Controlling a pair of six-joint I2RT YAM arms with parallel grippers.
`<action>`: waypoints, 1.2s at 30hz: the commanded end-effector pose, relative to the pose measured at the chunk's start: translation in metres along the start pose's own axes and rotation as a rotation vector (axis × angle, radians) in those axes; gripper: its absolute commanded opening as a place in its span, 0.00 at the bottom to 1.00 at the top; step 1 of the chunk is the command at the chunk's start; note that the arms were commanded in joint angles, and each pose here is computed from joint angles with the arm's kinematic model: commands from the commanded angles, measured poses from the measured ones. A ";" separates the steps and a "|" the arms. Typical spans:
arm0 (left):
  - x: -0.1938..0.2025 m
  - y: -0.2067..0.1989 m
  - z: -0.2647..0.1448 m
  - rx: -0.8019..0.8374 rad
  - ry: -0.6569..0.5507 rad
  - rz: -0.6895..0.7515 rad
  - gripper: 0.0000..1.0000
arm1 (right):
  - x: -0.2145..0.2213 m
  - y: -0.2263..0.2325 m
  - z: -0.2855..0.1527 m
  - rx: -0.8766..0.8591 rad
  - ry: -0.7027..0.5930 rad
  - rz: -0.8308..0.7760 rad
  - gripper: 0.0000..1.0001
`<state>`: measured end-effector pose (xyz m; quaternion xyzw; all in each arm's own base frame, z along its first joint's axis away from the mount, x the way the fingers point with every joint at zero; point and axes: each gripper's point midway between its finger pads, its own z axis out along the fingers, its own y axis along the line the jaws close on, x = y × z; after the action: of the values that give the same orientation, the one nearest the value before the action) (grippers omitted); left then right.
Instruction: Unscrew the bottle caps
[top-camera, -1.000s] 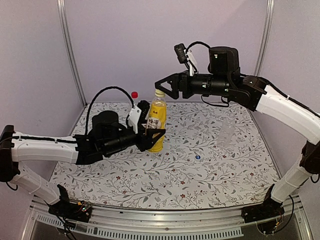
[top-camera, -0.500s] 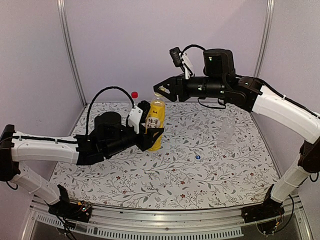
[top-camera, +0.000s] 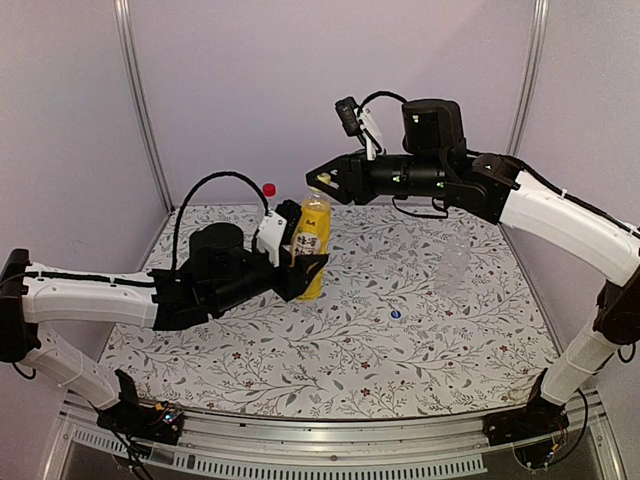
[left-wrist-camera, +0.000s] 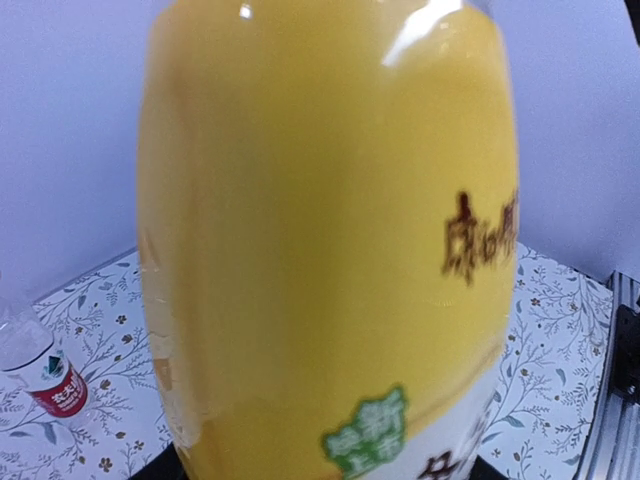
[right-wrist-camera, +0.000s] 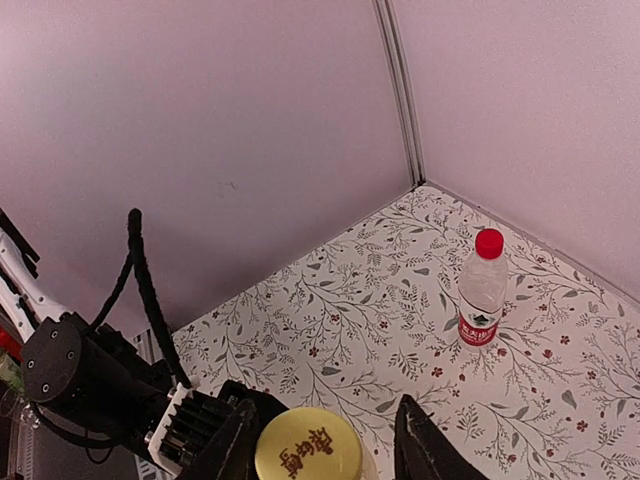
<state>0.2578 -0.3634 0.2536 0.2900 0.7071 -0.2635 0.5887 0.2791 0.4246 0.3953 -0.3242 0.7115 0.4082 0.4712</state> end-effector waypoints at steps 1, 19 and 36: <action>-0.008 -0.004 0.001 -0.004 -0.014 0.014 0.53 | -0.006 0.006 0.002 -0.021 -0.009 -0.004 0.43; -0.002 -0.024 -0.006 0.133 -0.009 0.069 0.53 | -0.008 0.029 -0.014 -0.176 -0.017 -0.148 0.10; 0.008 -0.133 -0.109 1.202 -0.013 0.049 0.54 | 0.027 0.112 -0.099 -0.937 -0.009 -0.440 0.14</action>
<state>0.1261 -0.3857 0.2631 0.5307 0.5133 -0.5420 0.4013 0.1462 0.3970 0.4066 -0.6184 0.4277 0.5487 0.3654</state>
